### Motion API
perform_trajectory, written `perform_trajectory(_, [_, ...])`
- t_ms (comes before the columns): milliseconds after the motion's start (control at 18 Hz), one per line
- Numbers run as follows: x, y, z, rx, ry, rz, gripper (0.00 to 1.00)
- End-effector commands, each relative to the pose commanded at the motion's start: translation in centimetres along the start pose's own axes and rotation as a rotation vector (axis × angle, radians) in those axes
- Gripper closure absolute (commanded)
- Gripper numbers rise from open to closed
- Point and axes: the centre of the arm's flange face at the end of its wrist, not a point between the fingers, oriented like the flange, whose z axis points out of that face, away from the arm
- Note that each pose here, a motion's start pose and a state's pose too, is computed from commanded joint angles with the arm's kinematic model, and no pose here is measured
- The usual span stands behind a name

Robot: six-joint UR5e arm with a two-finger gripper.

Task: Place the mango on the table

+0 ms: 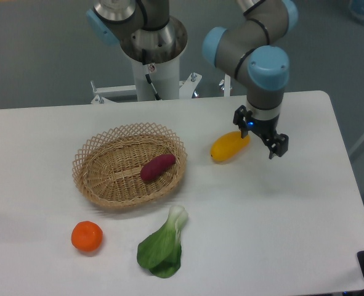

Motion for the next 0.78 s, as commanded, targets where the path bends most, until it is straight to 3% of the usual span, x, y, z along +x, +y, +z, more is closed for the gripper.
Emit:
perform_trajectory(389, [-4.1,-0.1,-0.2,0.004,-0.029,0.001,0.0])
perform_trajectory(778, [-6.6,-0.1,-0.5,0.0,0.001,0.012,0.0])
